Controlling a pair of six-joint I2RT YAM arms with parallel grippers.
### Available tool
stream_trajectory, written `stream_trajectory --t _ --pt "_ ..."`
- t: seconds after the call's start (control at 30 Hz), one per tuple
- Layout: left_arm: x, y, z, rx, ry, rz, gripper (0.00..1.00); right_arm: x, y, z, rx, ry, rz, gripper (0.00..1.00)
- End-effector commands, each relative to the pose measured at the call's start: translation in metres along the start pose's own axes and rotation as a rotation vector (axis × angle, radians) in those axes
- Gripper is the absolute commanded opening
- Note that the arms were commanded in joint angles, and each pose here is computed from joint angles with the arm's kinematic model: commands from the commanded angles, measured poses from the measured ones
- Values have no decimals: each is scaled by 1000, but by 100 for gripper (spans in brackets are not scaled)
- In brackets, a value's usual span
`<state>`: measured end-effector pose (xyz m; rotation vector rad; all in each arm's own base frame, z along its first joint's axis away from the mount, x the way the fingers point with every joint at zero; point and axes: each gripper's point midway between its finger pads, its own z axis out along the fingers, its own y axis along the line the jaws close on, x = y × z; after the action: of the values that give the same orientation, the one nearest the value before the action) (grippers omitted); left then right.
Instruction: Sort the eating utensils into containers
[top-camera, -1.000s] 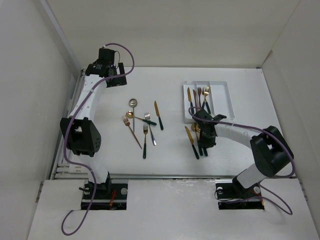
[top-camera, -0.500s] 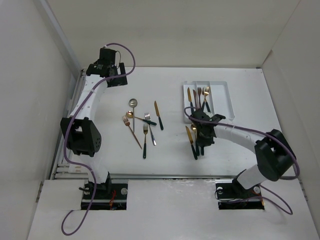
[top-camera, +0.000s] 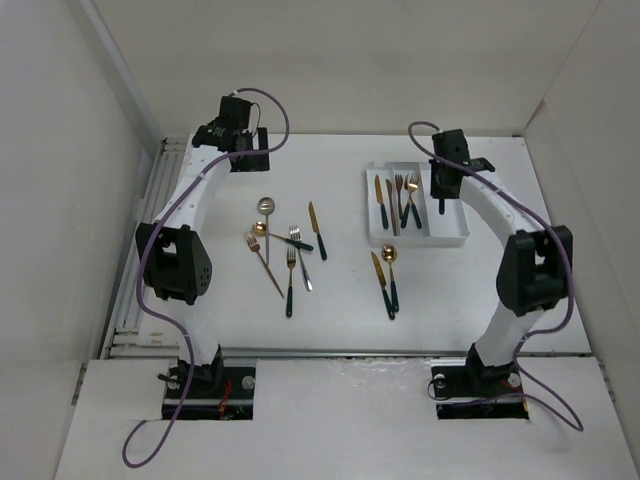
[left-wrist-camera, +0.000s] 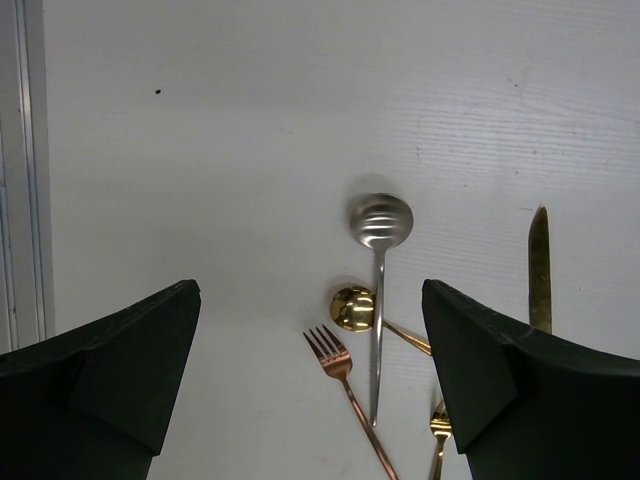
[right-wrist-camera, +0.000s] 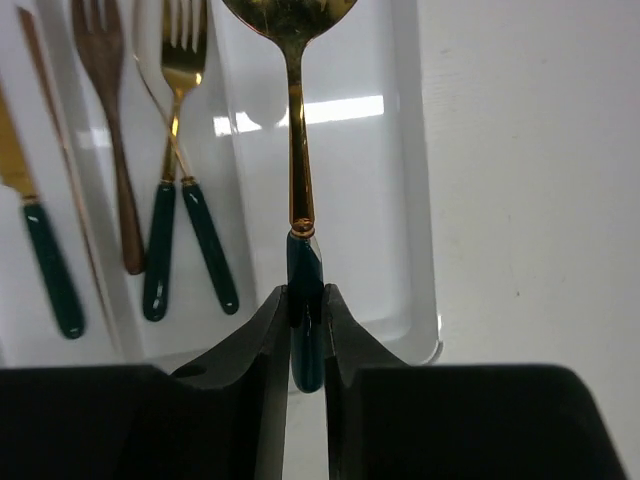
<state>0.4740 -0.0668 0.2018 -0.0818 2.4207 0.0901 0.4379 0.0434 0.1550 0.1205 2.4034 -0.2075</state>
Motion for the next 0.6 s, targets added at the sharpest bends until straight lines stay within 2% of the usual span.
stream_trajectory --t 0.0,0.23,0.27,0.4,0.5,0.57 --pt "-25 3 -22 14 -87 -17 91 2 -11 31 35 35 -150 0" --pt "-22 14 -18 -19 -77 -38 91 13 -23 80 63 107 -148 0" --pt "-22 14 -18 -19 -77 -38 91 4 -22 77 62 94 -144 12" --pt "-25 14 -18 -18 -79 -38 91 2 -20 70 45 110 -138 36" --pt "-26 14 -16 -19 -79 -29 91 -8 -27 54 74 88 -93 45" --pt "-26 14 -15 -6 -75 -35 93 -19 -31 32 71 48 -61 47"
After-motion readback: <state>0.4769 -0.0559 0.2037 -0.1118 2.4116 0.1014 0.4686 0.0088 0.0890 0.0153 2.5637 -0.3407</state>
